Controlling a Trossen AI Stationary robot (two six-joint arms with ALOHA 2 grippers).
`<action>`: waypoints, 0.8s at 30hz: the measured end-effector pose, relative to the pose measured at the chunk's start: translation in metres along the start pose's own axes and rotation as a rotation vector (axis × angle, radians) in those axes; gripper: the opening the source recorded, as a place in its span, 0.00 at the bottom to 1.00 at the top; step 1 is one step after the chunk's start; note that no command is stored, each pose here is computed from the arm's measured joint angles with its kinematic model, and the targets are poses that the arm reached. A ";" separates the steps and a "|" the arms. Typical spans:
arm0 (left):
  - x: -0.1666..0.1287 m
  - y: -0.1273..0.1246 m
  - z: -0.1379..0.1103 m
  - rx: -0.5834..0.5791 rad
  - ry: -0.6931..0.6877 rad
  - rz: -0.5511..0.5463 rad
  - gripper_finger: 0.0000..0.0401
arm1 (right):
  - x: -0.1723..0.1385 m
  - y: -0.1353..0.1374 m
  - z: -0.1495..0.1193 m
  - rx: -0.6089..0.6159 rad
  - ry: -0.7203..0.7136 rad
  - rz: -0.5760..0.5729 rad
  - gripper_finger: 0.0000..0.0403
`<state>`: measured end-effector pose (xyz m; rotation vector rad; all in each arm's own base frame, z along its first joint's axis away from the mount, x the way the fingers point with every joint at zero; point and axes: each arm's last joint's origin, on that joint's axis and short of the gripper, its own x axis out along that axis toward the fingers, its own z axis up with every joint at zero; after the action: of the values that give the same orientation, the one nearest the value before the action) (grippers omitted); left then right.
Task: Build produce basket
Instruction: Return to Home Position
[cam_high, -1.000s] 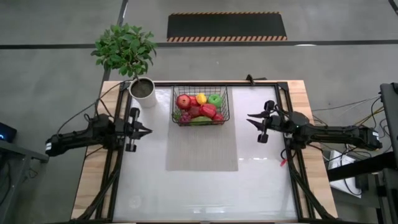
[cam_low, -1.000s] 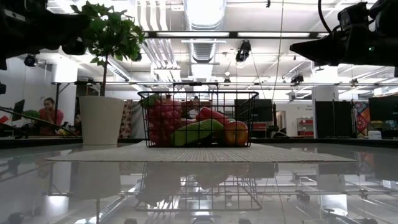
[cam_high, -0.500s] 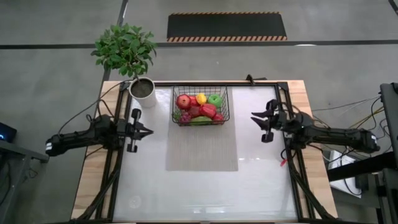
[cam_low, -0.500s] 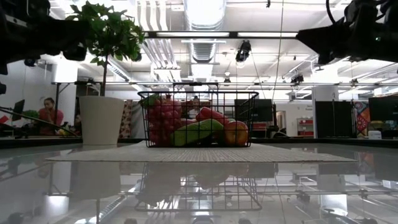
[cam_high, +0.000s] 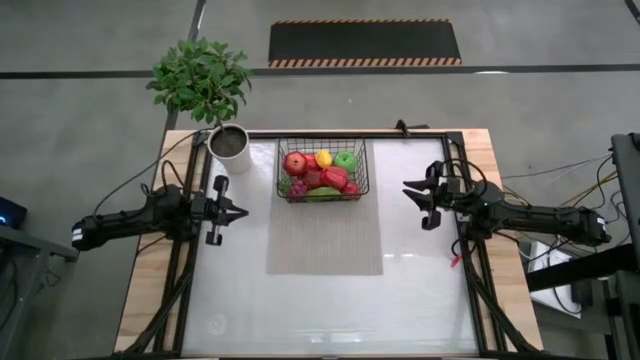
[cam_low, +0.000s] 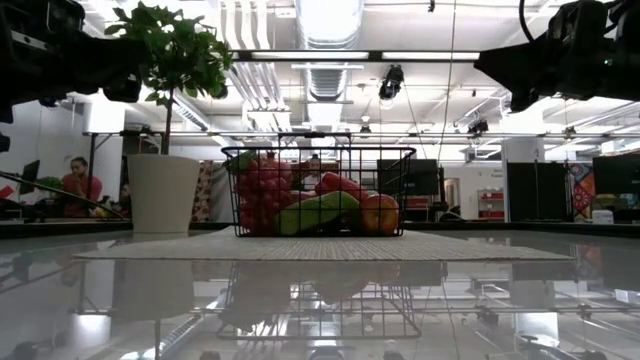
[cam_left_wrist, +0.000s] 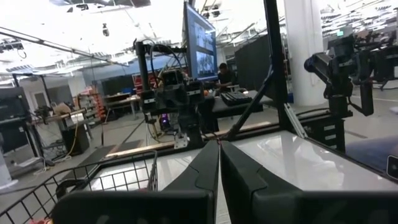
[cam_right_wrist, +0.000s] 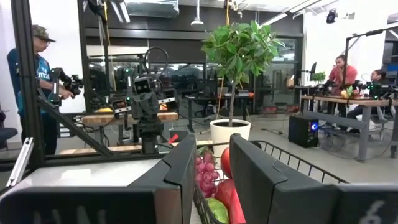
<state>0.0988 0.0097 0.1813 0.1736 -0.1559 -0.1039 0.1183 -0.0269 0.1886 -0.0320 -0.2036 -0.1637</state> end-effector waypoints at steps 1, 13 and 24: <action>0.000 0.000 0.000 0.000 -0.001 0.000 0.00 | 0.000 0.000 0.000 0.000 0.000 0.000 0.22; 0.000 0.000 0.000 0.000 -0.001 0.000 0.00 | 0.000 0.000 0.000 0.000 0.001 -0.001 0.17; 0.000 0.000 -0.001 0.000 0.001 0.000 0.00 | 0.000 0.000 0.000 -0.001 0.001 -0.001 0.20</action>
<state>0.0988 0.0097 0.1804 0.1733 -0.1546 -0.1040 0.1183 -0.0270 0.1884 -0.0325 -0.2028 -0.1646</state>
